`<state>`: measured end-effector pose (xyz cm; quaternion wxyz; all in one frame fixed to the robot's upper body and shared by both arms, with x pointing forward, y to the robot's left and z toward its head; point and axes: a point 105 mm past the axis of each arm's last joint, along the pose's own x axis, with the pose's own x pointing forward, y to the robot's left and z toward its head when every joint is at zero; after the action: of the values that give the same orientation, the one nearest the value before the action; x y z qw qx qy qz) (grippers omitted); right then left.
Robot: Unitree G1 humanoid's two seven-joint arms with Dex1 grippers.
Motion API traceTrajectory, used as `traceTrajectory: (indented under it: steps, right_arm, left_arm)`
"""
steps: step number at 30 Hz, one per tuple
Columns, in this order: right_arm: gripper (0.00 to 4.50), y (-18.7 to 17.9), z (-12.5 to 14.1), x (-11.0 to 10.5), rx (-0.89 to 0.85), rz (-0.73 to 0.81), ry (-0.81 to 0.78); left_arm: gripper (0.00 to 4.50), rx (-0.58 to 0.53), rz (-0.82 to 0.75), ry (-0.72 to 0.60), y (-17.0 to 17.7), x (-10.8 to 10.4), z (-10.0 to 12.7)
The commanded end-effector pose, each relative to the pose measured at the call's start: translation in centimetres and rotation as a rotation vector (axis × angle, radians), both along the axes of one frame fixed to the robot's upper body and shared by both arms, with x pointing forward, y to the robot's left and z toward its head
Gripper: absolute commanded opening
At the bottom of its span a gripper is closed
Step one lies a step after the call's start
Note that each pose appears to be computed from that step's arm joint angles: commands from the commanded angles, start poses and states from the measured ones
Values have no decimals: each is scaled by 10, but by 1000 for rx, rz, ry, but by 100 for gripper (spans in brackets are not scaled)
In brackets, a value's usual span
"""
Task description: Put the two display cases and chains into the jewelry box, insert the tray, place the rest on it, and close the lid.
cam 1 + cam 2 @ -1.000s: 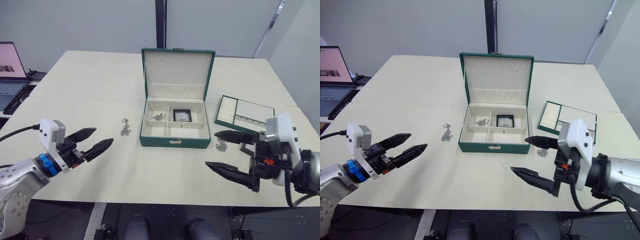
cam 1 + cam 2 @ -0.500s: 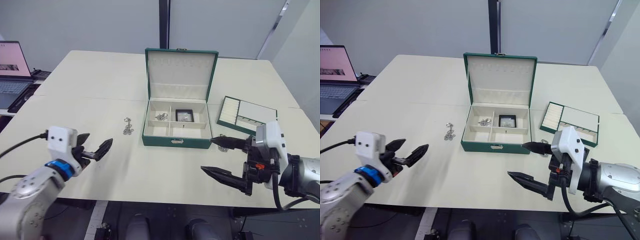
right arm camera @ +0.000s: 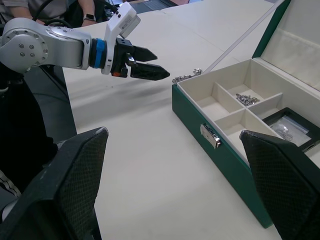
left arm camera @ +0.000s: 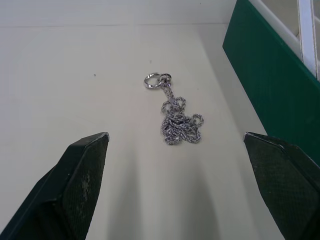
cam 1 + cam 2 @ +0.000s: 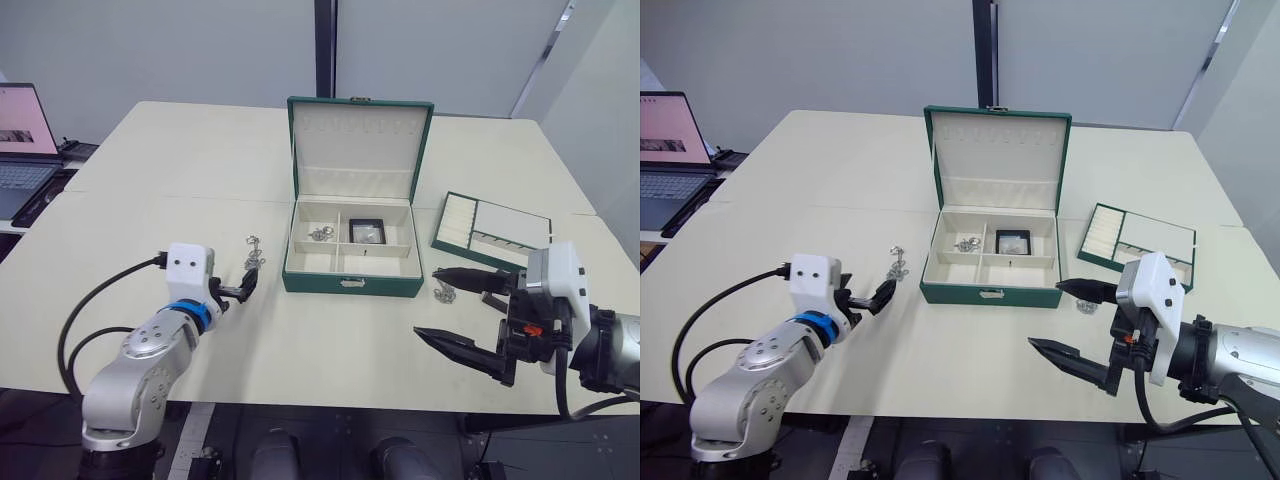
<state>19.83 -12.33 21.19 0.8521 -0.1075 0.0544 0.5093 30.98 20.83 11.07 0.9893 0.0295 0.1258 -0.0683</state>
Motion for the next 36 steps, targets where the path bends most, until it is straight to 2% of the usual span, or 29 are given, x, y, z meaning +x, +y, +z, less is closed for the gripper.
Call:
traceTrajectory:
  steps: [1,15,36]
  right_arm:
    - [450,-3,10,0,-10,2,-56]
    - [450,-9,15,1,-39,-31,-82]
    - [450,-9,18,1,-37,-49,-88]
  left_arm:
    - [447,21,23,-42,-1,13,2]
    - [447,13,25,-51,-20,56,-19]
    - [447,25,8,-56,-33,68,-22]
